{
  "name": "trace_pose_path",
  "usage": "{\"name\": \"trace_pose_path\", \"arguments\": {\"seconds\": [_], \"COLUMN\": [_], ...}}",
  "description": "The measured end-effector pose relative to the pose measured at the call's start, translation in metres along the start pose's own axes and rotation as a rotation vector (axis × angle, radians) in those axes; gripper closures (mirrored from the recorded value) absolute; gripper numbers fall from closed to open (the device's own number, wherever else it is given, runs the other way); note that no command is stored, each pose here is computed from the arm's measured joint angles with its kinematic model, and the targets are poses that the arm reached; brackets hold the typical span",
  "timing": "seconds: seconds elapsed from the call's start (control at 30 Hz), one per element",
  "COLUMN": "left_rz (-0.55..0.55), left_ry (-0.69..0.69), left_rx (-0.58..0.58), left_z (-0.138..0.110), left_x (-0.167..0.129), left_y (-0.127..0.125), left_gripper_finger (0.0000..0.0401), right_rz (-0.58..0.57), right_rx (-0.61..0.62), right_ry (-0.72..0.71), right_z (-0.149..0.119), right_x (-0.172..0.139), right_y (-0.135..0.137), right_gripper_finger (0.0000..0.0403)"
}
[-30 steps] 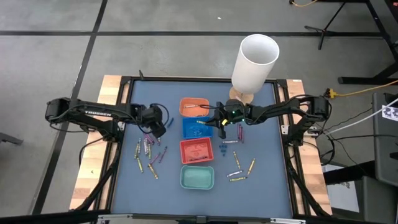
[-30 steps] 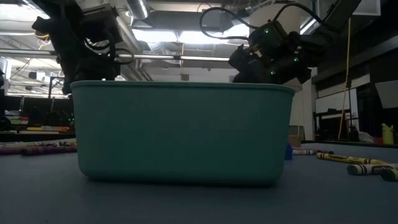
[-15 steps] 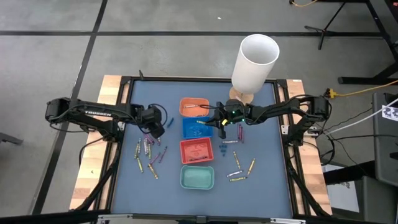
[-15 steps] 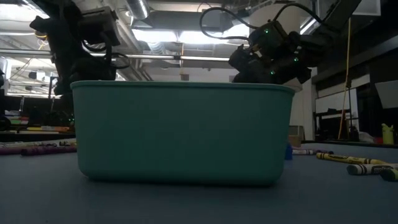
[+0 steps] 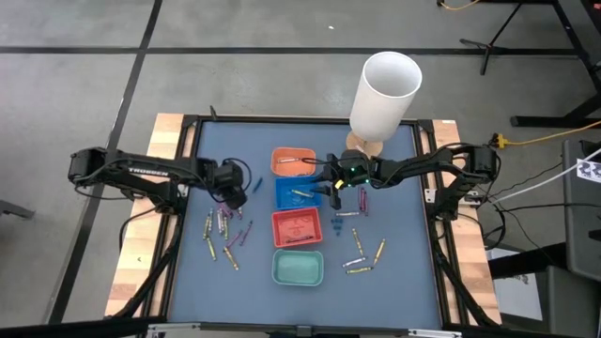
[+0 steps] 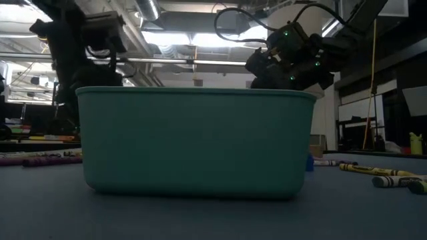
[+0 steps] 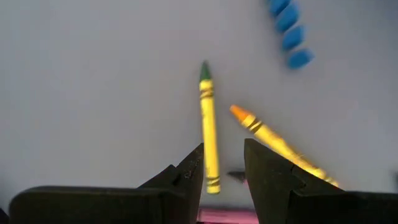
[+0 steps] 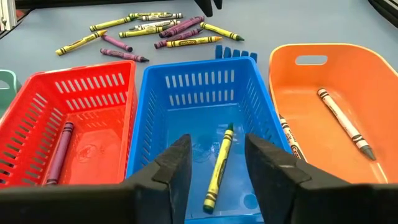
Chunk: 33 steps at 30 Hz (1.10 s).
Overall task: Sort crayons
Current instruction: Put the green crayon into the blue bin
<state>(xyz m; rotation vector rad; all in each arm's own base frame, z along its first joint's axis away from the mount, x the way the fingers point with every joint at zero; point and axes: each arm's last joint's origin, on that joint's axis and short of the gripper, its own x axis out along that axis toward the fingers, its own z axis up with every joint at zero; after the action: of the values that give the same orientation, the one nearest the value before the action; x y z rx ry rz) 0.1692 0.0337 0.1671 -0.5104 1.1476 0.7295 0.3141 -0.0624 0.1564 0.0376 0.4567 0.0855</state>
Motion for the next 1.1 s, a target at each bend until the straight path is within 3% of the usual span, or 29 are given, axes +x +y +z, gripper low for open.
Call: {"name": "trace_pose_path", "arguments": {"seconds": [0.27,0.7,1.1], "left_rz": [0.008,-0.016,-0.023], "left_ry": [0.013,-0.02,-0.016], "left_rx": [0.003,-0.01,-0.011], "left_z": [-0.018,-0.027,-0.027], "left_x": [0.022,0.035,0.035], "left_y": [0.008,0.011,0.011], "left_gripper_finger": [0.0301,0.0303,0.0374], "right_rz": [0.0,0.025,0.112], "right_rx": [0.0,0.006,0.057], "right_ry": [0.0,-0.008,-0.071], "right_z": [0.0,0.001,0.012], "right_x": [0.0,-0.001,-0.007], "right_y": [0.0,0.001,0.004], "right_gripper_finger": [0.0253,0.0253,0.0253]}}
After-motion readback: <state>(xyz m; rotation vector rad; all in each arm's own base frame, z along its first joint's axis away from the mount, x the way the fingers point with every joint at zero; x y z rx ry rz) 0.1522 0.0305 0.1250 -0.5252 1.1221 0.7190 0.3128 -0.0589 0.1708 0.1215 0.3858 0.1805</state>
